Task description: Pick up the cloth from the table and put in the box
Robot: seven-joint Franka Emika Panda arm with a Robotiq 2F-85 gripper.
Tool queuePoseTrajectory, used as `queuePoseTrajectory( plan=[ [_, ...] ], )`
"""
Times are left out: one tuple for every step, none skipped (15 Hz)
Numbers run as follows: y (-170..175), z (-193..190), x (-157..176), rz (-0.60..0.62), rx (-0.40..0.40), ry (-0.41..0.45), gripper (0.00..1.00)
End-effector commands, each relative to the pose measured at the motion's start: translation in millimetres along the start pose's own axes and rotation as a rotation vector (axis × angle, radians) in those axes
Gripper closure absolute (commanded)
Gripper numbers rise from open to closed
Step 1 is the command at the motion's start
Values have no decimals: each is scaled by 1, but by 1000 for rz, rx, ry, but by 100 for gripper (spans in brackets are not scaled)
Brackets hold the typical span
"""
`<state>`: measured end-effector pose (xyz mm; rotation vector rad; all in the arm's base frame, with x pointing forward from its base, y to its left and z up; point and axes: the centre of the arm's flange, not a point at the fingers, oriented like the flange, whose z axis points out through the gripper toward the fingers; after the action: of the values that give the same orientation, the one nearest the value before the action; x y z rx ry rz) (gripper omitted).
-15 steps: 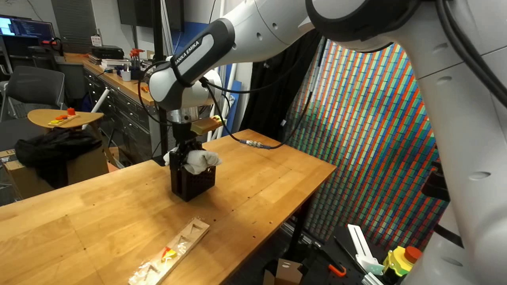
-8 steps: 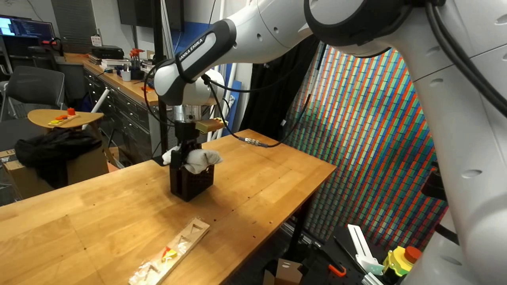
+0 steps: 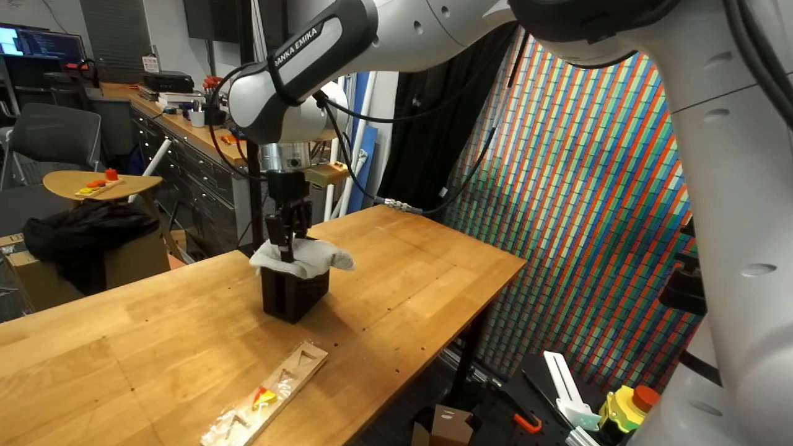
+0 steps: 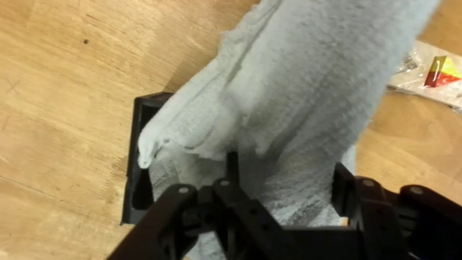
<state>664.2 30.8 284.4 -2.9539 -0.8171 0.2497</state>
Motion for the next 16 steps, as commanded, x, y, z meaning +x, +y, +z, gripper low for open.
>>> queuePoseTrajectory(
  plan=[
    [-40, -32, -11, -87, -50, -51, 7],
    [-47, -37, -11, -99, -67, -66, 1],
    [-55, -44, -12, -110, -78, -73, 0],
    [-60, -47, -13, -116, -90, -78, 0],
    [-64, -50, -14, -122, -100, -81, 0],
    [-67, -53, -15, -125, -108, -78, 17],
    [-70, -55, -16, -128, -113, -77, 25],
    [-70, -55, -16, -129, -119, -75, 29],
    [-70, -56, -15, -132, -126, -72, 38],
    [-69, -58, -15, -133, -136, -68, 46],
    [-68, -59, -15, -134, -144, -67, 55],
    [-65, -61, -14, -133, -152, -59, 62],
    [-62, -62, -13, -131, -156, -52, 70],
    [-58, -62, -11, -125, -157, -41, 77],
    [-55, -62, -8, -120, -156, -27, 86],
    [-52, -61, -4, -115, -151, -9, 93]
  ],
)
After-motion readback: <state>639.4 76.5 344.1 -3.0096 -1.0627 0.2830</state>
